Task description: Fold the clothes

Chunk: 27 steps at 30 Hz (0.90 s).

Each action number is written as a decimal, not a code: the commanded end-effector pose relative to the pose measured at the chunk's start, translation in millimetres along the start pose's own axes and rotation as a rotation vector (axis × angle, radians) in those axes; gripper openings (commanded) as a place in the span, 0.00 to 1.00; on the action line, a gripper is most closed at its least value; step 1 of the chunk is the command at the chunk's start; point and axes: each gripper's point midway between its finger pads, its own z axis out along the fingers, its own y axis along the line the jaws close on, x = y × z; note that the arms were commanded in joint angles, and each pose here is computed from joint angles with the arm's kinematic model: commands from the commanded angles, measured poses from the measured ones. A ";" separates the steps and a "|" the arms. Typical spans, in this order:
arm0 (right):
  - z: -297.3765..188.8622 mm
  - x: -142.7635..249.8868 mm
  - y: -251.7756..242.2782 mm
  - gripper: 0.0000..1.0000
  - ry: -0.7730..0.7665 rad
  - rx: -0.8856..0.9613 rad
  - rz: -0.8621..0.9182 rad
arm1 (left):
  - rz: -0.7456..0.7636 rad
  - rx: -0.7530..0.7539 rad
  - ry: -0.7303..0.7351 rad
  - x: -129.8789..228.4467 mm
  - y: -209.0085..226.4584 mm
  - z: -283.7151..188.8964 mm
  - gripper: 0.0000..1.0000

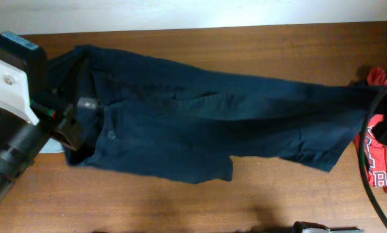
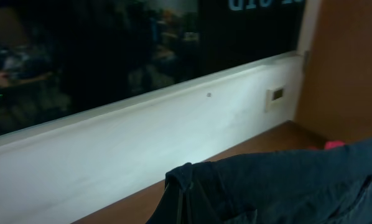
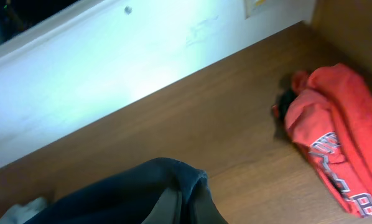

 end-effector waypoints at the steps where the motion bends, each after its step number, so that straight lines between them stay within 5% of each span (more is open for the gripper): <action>1: -9.7 -14.0 -13.3 0.04 -0.078 0.079 0.000 | -0.005 0.133 -0.010 -3.6 -16.8 12.9 0.00; 7: -12.7 -17.6 -14.9 0.04 -0.097 0.090 0.001 | -0.002 0.156 -0.033 -13.3 -26.2 12.1 0.00; 11: -3.2 -10.0 -16.9 0.04 -0.042 0.104 0.000 | -0.030 0.050 0.095 16.6 -12.5 25.2 0.01; 21: -14.7 -8.2 -5.4 0.04 -0.048 0.033 0.010 | 0.028 0.251 0.070 6.8 -74.5 35.0 0.00; 27: -30.0 -7.6 2.7 0.04 -0.077 -0.022 0.008 | 0.017 0.009 0.128 16.1 -53.1 20.0 0.00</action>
